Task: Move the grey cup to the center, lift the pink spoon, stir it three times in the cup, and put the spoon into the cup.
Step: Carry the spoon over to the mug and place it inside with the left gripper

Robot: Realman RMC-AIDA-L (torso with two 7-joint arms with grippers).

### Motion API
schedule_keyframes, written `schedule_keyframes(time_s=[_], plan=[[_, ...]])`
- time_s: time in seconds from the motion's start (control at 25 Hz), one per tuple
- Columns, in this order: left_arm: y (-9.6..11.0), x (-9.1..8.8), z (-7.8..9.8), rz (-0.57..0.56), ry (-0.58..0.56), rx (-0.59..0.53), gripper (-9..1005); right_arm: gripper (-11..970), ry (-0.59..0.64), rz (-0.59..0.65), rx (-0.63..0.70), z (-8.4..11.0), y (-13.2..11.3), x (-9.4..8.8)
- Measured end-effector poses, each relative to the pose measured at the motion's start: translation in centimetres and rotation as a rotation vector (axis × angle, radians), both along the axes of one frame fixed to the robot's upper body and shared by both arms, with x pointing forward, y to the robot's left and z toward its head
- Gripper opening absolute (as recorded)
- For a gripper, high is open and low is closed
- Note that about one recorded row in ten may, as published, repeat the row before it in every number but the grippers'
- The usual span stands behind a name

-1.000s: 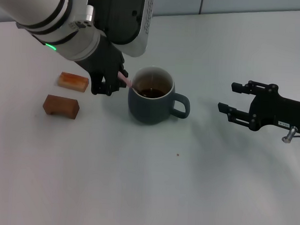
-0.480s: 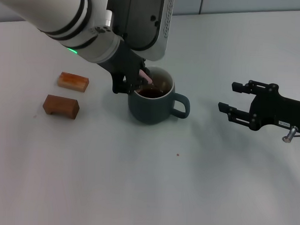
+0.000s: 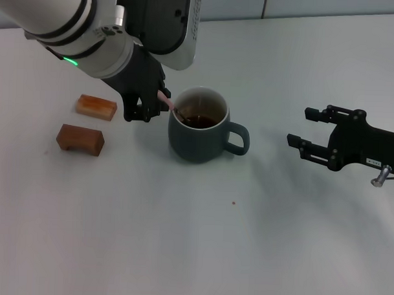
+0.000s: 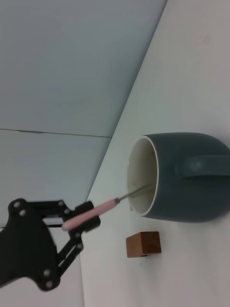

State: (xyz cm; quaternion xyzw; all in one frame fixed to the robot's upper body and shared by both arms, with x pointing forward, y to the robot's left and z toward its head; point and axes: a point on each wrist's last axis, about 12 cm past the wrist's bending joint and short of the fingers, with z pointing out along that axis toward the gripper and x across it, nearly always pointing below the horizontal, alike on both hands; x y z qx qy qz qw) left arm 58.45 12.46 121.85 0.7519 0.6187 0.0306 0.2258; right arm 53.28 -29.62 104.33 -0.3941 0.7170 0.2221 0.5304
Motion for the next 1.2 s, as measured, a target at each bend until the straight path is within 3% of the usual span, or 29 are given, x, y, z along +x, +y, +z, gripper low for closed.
schedule_keyframes(time_s=[0.36,1.08,1.2], plan=[[0.1,-1.0,-0.1,-0.020,0.069,-0.091,264,643,0.001,0.002,0.002,0.0,0.0,0.0],[0.4,-0.5,-0.3,0.044,0.072,-0.132,278,643,0.009,0.003,0.011,-0.1,0.1,-0.2],[1.1,-0.6,0.4,0.064,0.070,-0.194,420,643,0.010,0.003,0.012,-0.1,0.1,-0.2]])
